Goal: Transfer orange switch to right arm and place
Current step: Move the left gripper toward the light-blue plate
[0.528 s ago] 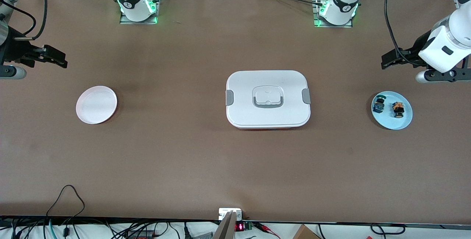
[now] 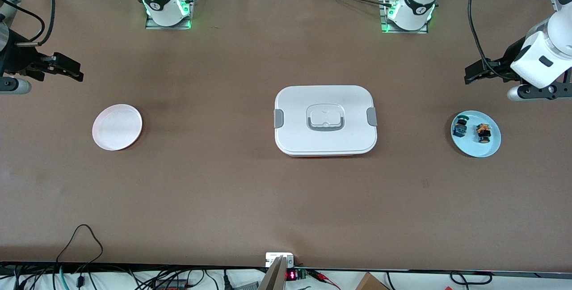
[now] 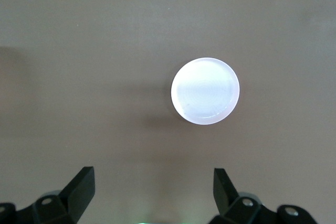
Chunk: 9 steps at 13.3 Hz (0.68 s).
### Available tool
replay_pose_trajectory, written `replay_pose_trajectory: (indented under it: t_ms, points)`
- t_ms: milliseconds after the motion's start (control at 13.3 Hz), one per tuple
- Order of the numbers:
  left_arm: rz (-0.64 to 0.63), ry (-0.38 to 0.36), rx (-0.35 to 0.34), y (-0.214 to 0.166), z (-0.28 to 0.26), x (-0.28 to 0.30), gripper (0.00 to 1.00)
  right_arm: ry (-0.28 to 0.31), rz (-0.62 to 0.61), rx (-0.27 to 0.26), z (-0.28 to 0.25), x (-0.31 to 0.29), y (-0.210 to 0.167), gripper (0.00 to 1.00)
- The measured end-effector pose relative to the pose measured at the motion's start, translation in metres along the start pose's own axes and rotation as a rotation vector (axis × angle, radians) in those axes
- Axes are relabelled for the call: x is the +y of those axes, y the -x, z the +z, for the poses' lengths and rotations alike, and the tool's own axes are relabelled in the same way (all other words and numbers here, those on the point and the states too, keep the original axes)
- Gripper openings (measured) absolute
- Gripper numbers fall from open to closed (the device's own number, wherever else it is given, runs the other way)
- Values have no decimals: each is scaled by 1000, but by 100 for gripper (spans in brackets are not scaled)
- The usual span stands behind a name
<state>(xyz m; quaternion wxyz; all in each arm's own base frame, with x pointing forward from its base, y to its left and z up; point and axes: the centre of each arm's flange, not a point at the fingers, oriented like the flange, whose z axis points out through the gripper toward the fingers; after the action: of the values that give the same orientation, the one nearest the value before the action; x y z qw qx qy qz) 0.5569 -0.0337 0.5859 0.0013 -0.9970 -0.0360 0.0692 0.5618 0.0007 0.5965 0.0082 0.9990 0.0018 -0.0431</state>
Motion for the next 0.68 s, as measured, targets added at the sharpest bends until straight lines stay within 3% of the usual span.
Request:
replay_pose_trajectory:
  t_ms: [301,678]
  points:
    - [7,-3,-30,1,3,-4,100,0,2,1,-1,1,0,100]
    - [342,29,-150,-3,31,-51,100,0,5,0,0,3,0,100]
